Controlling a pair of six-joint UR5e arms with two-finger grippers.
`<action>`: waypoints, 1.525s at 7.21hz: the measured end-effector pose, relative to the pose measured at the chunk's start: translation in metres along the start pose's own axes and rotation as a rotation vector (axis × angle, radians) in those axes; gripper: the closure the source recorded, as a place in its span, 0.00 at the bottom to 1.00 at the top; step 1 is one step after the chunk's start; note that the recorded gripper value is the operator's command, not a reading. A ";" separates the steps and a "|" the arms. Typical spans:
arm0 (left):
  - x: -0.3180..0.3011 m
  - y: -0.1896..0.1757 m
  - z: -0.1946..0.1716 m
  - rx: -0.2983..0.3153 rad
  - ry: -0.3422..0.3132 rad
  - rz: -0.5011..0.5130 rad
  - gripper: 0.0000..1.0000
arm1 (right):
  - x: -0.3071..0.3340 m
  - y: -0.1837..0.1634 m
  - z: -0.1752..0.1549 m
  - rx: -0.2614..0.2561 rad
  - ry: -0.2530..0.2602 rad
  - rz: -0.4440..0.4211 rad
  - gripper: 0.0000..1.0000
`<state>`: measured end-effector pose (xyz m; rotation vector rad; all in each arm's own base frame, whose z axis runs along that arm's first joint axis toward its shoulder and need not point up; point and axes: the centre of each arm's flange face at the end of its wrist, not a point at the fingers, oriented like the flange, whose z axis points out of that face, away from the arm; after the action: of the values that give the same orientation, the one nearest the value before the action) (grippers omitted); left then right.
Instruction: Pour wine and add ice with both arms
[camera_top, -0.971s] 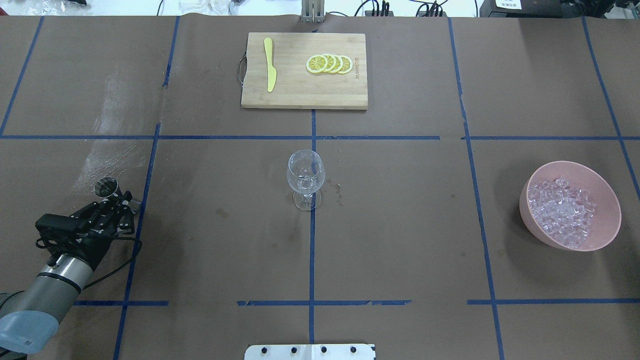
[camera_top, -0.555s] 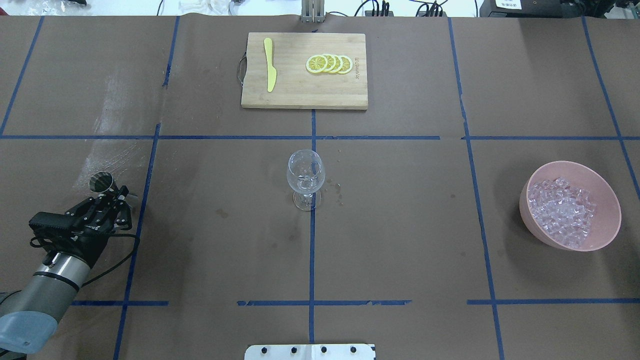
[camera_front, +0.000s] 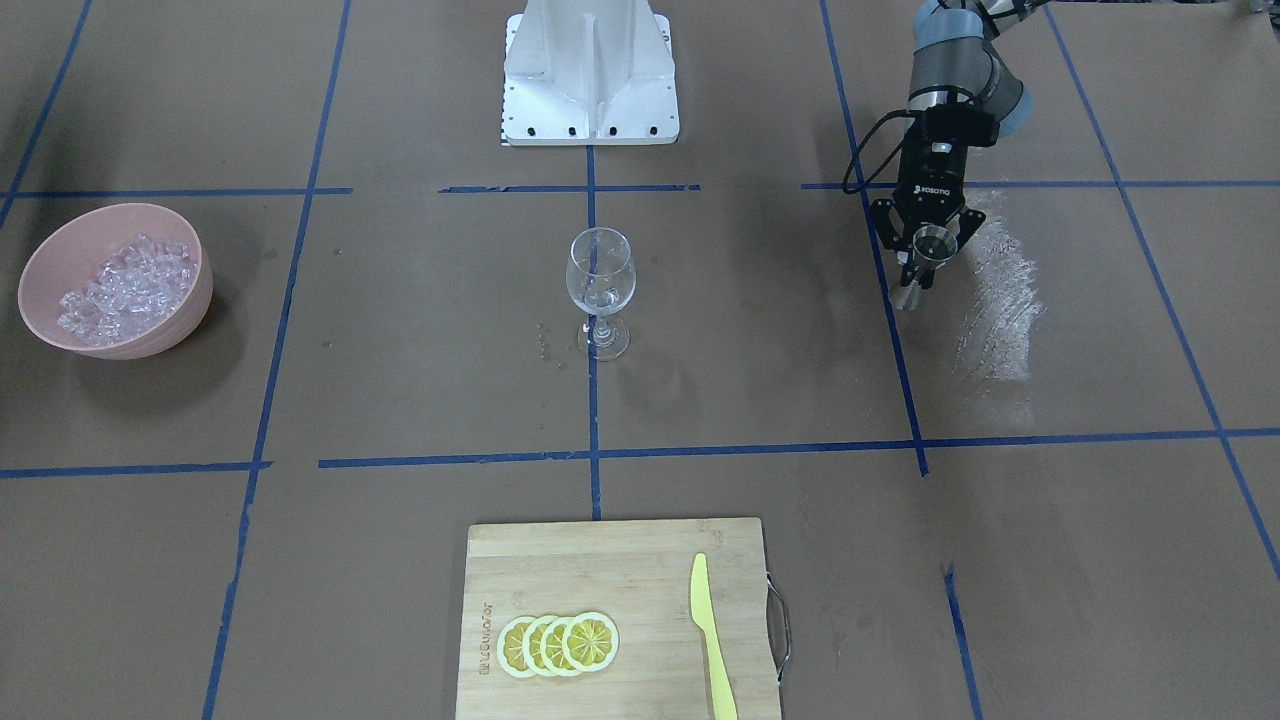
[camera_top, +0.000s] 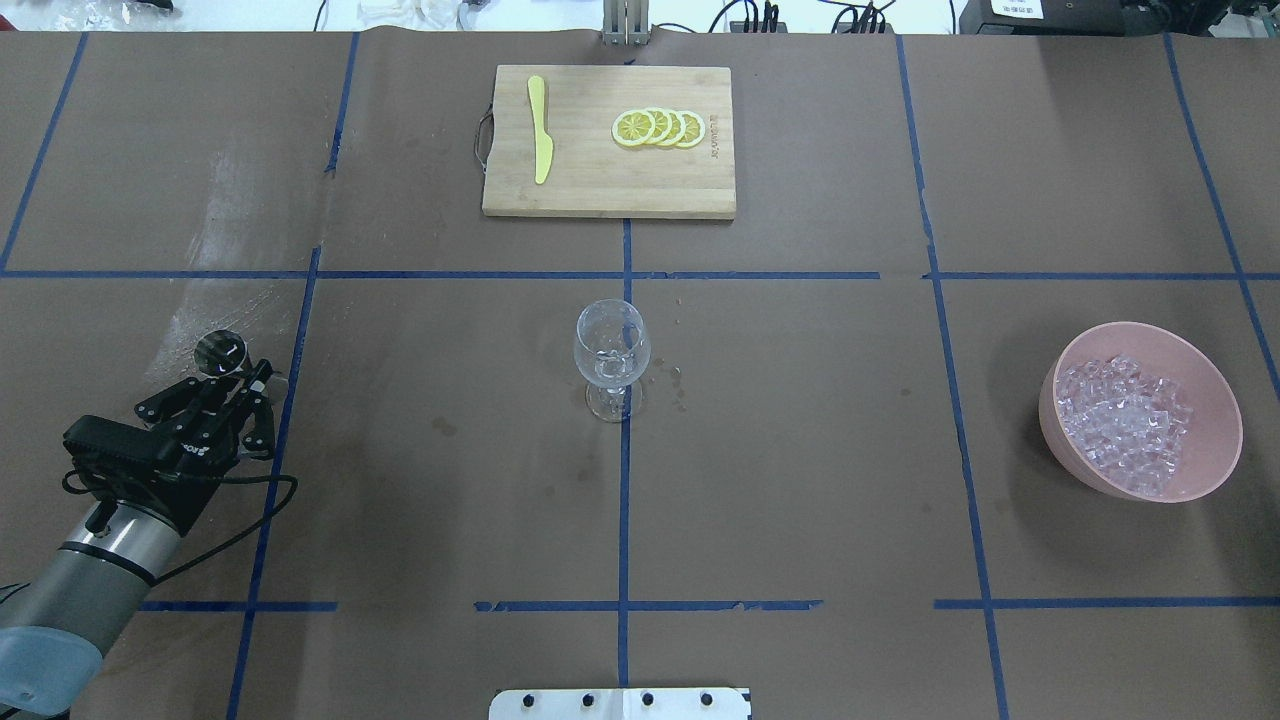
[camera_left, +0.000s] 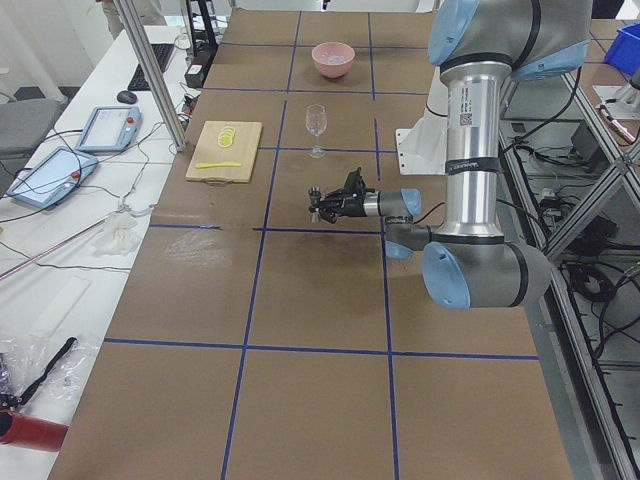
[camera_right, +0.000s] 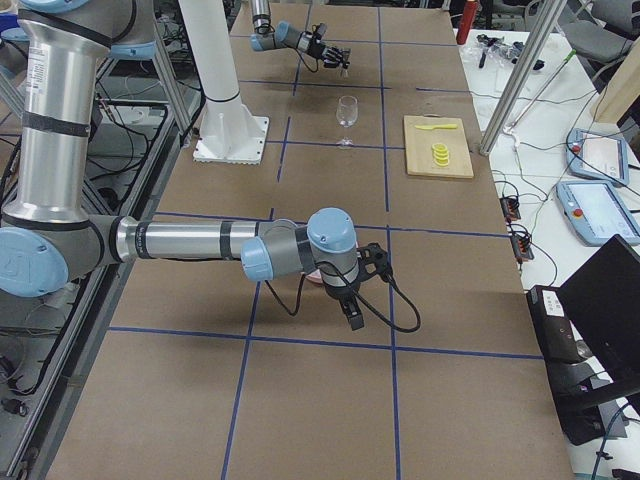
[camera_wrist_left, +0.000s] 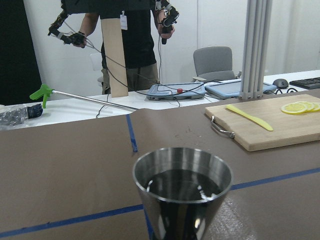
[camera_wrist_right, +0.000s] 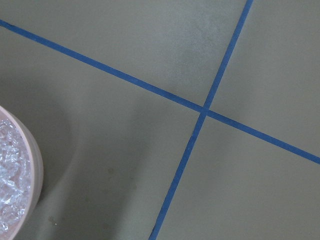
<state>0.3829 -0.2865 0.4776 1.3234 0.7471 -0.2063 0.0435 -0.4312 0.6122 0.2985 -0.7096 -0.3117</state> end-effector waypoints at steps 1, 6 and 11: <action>0.019 -0.016 0.002 0.021 0.044 0.037 1.00 | 0.002 0.001 -0.001 0.003 0.002 0.004 0.00; 0.107 -0.075 0.016 0.059 0.195 0.111 1.00 | 0.010 0.020 -0.002 0.005 0.008 0.028 0.00; 0.215 -0.122 0.047 -0.013 0.149 0.292 1.00 | 0.015 0.036 -0.002 0.017 0.014 0.042 0.00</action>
<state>0.4966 -0.3046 0.2543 1.4287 0.6686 0.1315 0.0624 -0.4034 0.6328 0.3012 -0.7040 -0.2636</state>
